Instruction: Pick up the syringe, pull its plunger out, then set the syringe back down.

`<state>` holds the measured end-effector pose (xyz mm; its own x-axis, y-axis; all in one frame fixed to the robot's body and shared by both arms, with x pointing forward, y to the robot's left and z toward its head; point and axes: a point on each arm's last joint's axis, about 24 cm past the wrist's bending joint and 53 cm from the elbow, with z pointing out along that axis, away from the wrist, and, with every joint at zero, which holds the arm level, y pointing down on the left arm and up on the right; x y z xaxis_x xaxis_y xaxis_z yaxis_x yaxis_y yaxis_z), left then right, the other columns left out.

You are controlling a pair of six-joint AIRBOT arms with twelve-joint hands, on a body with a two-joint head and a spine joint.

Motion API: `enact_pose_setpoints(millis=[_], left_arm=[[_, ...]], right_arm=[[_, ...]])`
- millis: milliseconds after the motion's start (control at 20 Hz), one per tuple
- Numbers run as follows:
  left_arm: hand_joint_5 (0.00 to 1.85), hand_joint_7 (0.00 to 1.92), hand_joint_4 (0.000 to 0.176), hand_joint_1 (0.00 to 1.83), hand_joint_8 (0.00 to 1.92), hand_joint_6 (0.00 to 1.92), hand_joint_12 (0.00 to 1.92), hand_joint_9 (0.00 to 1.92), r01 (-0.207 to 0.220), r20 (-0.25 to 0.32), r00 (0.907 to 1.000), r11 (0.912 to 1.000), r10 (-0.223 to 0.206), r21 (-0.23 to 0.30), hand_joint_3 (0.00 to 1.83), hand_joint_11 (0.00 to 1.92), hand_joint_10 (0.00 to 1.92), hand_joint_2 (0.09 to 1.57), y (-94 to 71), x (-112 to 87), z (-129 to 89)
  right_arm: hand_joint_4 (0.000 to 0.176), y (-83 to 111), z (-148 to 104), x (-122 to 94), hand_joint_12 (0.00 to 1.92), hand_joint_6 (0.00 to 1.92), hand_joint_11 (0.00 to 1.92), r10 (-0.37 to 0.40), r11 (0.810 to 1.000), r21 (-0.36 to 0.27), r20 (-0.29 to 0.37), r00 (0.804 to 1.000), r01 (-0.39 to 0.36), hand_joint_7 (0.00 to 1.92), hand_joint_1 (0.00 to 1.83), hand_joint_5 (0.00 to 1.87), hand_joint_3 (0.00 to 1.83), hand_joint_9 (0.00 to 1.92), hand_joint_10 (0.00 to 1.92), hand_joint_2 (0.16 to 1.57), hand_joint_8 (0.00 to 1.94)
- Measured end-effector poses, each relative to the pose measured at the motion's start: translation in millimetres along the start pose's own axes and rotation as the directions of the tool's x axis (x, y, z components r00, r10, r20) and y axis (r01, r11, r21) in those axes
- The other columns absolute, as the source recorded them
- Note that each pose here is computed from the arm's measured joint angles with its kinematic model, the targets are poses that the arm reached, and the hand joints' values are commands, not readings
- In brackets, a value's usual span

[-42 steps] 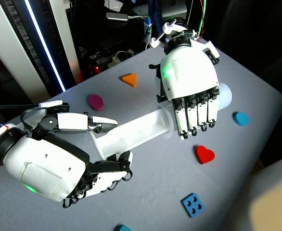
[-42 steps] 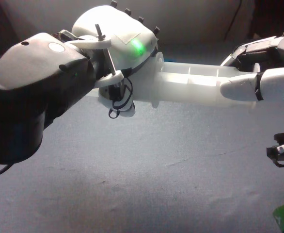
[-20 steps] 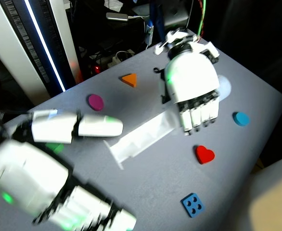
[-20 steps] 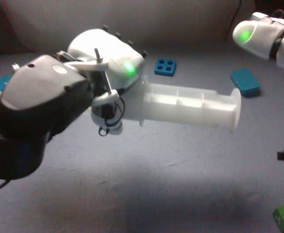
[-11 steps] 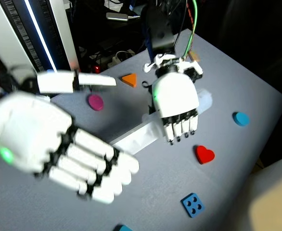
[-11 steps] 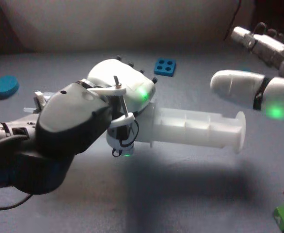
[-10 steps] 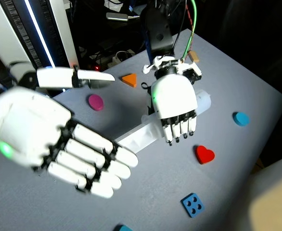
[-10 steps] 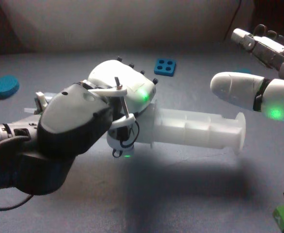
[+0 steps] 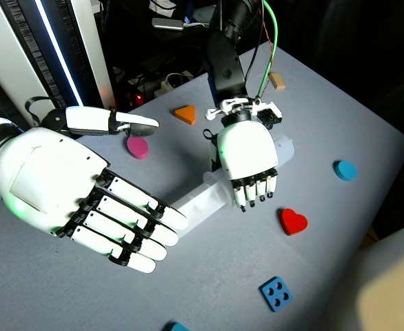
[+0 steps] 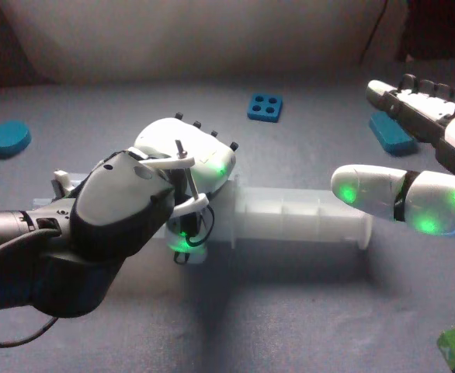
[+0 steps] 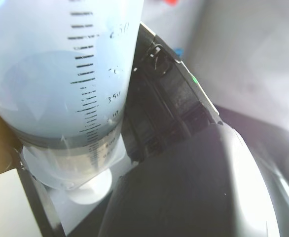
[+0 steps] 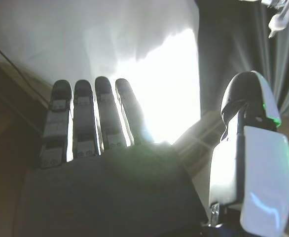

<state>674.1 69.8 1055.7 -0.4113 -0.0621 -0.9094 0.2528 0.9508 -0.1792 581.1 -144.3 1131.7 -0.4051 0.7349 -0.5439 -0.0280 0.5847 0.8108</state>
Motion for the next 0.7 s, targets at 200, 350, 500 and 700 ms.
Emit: enact_pose_setpoints(millis=[200,350,500,700], left_arm=[[0.93,1.04,0.000,1.39,0.89,0.88,1.02,1.04,-0.001,0.004,1.0000,1.0000,0.001,-0.004,0.00,0.91,1.07,1.08,2.2,-1.4,0.9],[0.92,1.00,0.000,1.25,1.01,0.97,0.97,0.98,-0.001,0.003,1.0000,1.0000,0.001,-0.002,0.00,0.85,0.70,1.12,1.1,-1.0,0.4],[0.85,0.90,0.000,0.81,0.06,0.05,0.78,0.89,0.002,-0.002,1.0000,1.0000,-0.002,0.008,0.00,0.63,0.10,1.11,-3.4,0.9,-1.6],[0.60,0.52,0.000,0.49,0.00,0.00,0.73,0.48,-0.012,0.010,0.9999,0.9999,0.012,0.002,0.00,0.24,0.00,1.10,-2.0,-2.1,-1.5]], right_arm=[[0.000,0.0,0.2,-1.0,0.01,0.00,0.03,-0.060,0.998,0.000,0.009,0.998,0.060,0.00,0.11,0.00,0.00,0.00,0.00,0.97,0.00],[0.000,-2.1,0.0,-0.4,0.02,0.00,0.02,-0.074,0.997,0.005,0.014,0.997,0.073,0.00,0.11,0.00,0.00,0.00,0.00,0.98,0.00],[0.000,2.5,0.2,-1.4,0.00,0.00,0.00,-0.084,0.996,-0.013,0.024,0.996,0.084,0.00,0.12,0.00,0.00,0.00,0.00,0.98,0.00],[0.000,4.3,0.1,-2.4,0.00,0.00,0.01,-0.089,0.996,-0.020,0.030,0.996,0.090,0.00,0.13,0.00,0.00,0.00,0.00,0.98,0.00]])
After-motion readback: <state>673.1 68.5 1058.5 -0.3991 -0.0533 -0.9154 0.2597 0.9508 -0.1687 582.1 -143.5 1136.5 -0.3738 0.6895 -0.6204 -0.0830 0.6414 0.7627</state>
